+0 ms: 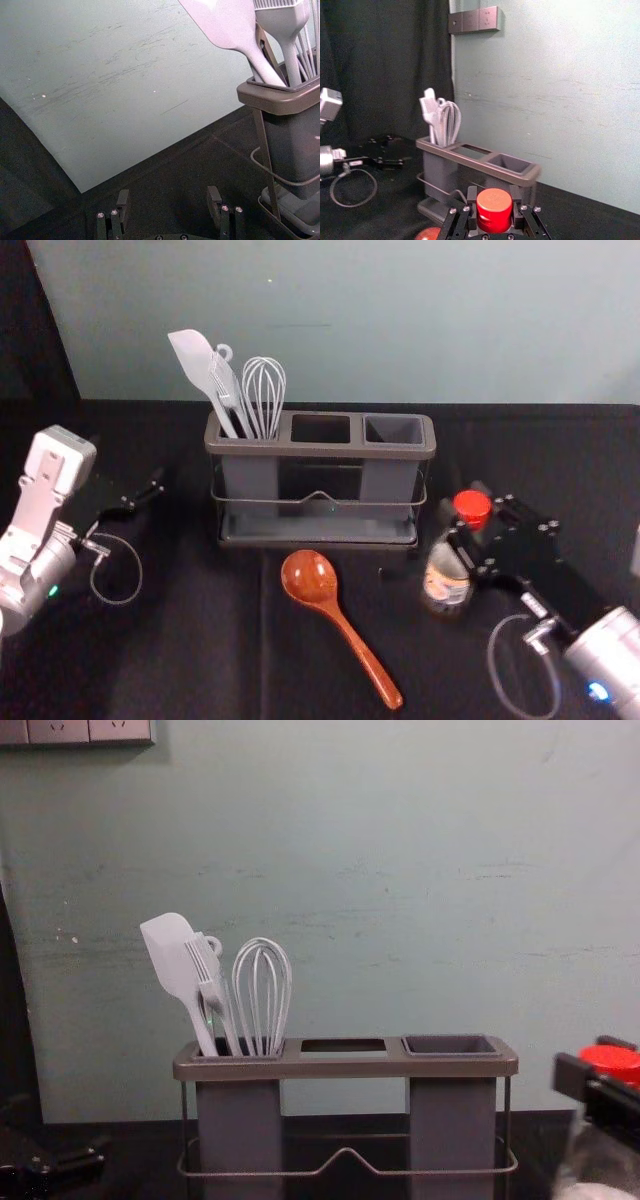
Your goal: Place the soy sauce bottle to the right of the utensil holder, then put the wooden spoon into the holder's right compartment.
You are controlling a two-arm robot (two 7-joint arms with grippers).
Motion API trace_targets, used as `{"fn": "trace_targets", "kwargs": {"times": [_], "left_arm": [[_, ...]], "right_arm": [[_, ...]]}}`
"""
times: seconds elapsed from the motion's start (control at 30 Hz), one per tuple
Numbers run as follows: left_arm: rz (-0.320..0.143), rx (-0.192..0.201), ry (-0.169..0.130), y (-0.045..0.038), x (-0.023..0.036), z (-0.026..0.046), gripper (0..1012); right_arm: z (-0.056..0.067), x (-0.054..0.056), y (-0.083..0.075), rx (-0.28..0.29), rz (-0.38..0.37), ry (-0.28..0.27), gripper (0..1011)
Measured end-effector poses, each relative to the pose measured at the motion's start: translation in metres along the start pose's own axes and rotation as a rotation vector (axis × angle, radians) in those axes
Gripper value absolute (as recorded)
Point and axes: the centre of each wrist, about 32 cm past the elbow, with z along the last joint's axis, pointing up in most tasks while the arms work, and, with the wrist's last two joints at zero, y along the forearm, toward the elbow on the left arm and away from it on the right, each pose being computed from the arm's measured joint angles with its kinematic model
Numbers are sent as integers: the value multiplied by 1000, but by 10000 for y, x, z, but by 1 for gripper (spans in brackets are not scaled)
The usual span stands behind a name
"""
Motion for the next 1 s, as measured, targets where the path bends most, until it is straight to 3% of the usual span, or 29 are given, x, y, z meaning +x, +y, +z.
{"fn": "trace_targets", "kwargs": {"times": [0.2,0.4,0.57,1.0], "left_arm": [[0,0,0,0,0,0,1000],[0,0,0,0,0,0,1000],[0,0,0,0,0,0,1000],[0,0,0,0,0,0,1000]], "right_arm": [[4,242,-58,-16,-21,-24,381],[-14,429,-18,-17,-28,-26,381],[-87,589,102,2,-34,-6,381],[-279,798,469,27,-12,-9,381]]}}
